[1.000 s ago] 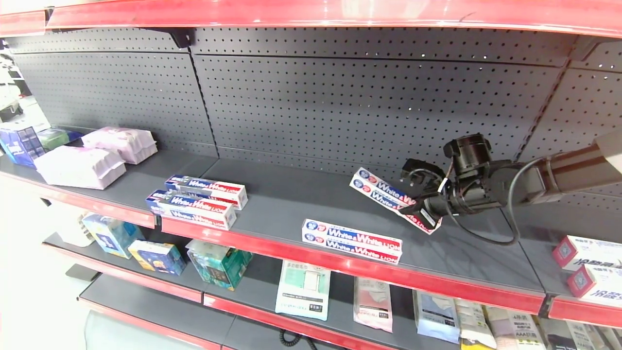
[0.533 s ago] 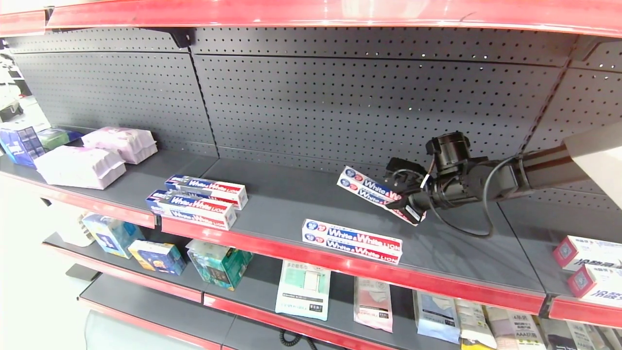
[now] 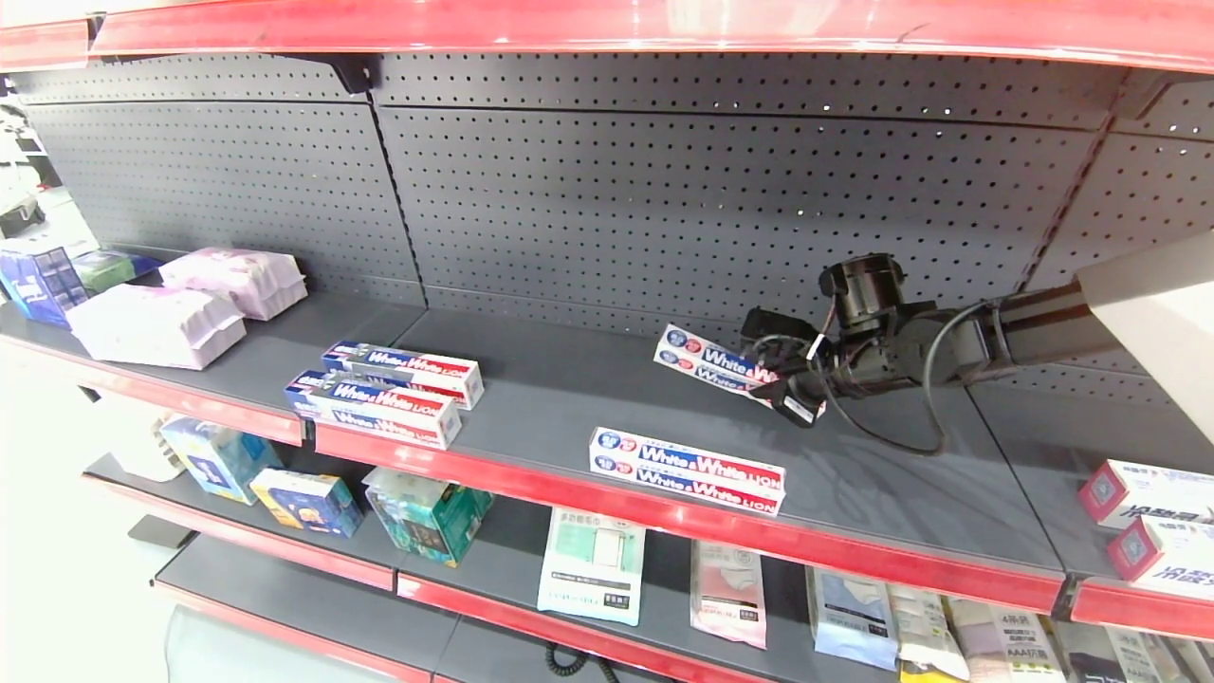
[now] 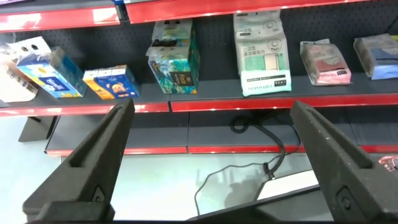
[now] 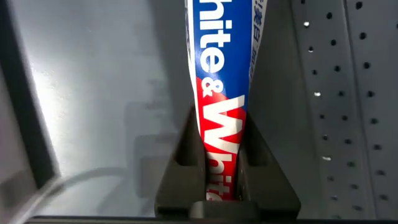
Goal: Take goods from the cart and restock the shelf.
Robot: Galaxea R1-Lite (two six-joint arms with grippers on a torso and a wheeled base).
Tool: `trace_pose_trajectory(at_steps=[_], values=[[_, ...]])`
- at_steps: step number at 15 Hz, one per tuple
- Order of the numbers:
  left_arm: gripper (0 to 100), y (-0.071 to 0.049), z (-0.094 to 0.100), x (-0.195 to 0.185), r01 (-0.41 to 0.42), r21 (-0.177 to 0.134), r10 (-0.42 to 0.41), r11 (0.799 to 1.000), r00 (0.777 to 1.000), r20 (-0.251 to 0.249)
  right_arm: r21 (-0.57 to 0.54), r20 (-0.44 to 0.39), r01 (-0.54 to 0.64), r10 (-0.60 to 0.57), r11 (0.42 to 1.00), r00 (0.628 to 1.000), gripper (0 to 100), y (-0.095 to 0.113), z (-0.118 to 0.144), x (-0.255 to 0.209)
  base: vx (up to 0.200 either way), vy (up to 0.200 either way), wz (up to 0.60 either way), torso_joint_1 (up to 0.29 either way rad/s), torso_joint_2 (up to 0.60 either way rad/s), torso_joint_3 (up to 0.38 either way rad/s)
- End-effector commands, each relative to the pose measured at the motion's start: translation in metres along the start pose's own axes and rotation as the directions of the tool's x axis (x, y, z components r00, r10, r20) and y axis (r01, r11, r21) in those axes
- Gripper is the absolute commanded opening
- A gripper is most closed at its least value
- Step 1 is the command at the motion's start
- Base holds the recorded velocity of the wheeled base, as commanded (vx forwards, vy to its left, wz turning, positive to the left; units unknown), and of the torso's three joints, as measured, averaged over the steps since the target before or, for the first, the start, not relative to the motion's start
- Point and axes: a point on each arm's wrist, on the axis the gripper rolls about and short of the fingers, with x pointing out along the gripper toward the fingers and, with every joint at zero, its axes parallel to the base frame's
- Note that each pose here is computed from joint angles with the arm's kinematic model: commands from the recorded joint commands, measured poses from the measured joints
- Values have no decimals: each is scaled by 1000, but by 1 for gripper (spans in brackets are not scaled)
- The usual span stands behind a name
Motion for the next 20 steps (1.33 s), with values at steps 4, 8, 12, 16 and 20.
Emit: trace_pose_trajectory(at_steps=[4, 8, 12, 16, 20], values=[[100, 0, 0, 0, -2, 0, 2, 1000, 1000, -2, -59, -32, 24, -26, 998, 999, 0, -2, -3, 0, 0, 0, 0, 0, 0, 0], [100, 0, 0, 0, -2, 0, 2, 1000, 1000, -2, -61, -57, -7, 3, 998, 998, 0, 8, -8, 1, 0, 0, 0, 0, 0, 0], [100, 0, 0, 0, -2, 0, 2, 1000, 1000, -2, -87, -66, -25, 20, 996, 998, 0, 12, -10, 2, 0, 0, 0, 0, 0, 0], [100, 0, 1, 0, -1, 0, 1, 1000, 1000, -7, -94, -66, -30, 24, 995, 998, 0, 13, -10, 3, 0, 0, 0, 0, 0, 0], [100, 0, 1, 0, -2, 0, 2, 1000, 1000, -7, -84, -55, -11, 7, 996, 998, 100, 9, -10, 2, 0, 0, 0, 0, 0, 0]])
